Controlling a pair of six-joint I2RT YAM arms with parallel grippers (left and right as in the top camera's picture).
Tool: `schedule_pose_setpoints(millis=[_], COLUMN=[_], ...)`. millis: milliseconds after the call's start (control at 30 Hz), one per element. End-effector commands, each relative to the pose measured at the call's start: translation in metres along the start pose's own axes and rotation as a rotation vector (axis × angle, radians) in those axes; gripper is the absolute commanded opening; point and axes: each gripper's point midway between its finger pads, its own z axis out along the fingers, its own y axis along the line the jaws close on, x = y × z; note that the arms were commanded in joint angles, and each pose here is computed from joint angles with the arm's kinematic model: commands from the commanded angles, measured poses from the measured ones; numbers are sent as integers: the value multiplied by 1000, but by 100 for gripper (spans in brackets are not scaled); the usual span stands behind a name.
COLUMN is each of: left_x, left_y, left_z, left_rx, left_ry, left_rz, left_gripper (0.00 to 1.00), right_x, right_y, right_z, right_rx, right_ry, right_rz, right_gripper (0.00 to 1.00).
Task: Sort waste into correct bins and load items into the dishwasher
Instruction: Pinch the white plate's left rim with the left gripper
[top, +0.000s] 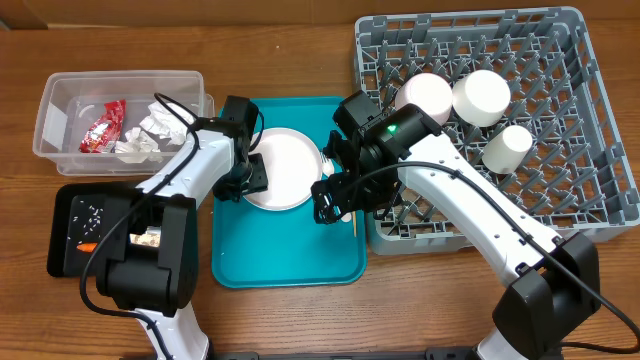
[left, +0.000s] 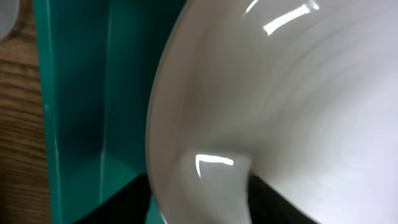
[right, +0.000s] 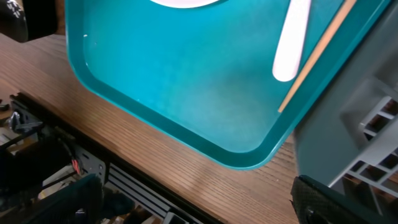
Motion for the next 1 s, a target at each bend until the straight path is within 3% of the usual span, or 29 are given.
schedule_pose_setpoints(millis=[0,133,233,467,700,967], left_x=[-1,-1,-2,-2,-1,-1], left_y=[0,0,0,0,0,0], left_z=[-4,-4,-3,-1,-1,-1], left_rx=[-7,-7,-7,-4,-5,-5], left_ry=[-21,-22,-26,-29,-27,-25], left_rz=[-8,-8,-8,-8,-8,-8], left_gripper=[47,46,36,30,5,4], right_x=[1,1,1,1,1,1], right_y=[0,1,1,1,1,-1], right_z=[-6,-6,-6,-6,-6,-6], right_rx=[11,11,11,11,11,18], right_ry=[-24,-24,-24,-23,-25,-26], right_rz=[-12,-12,-12,-12,-13,-12], right_gripper=[100,100,100,100,100,100])
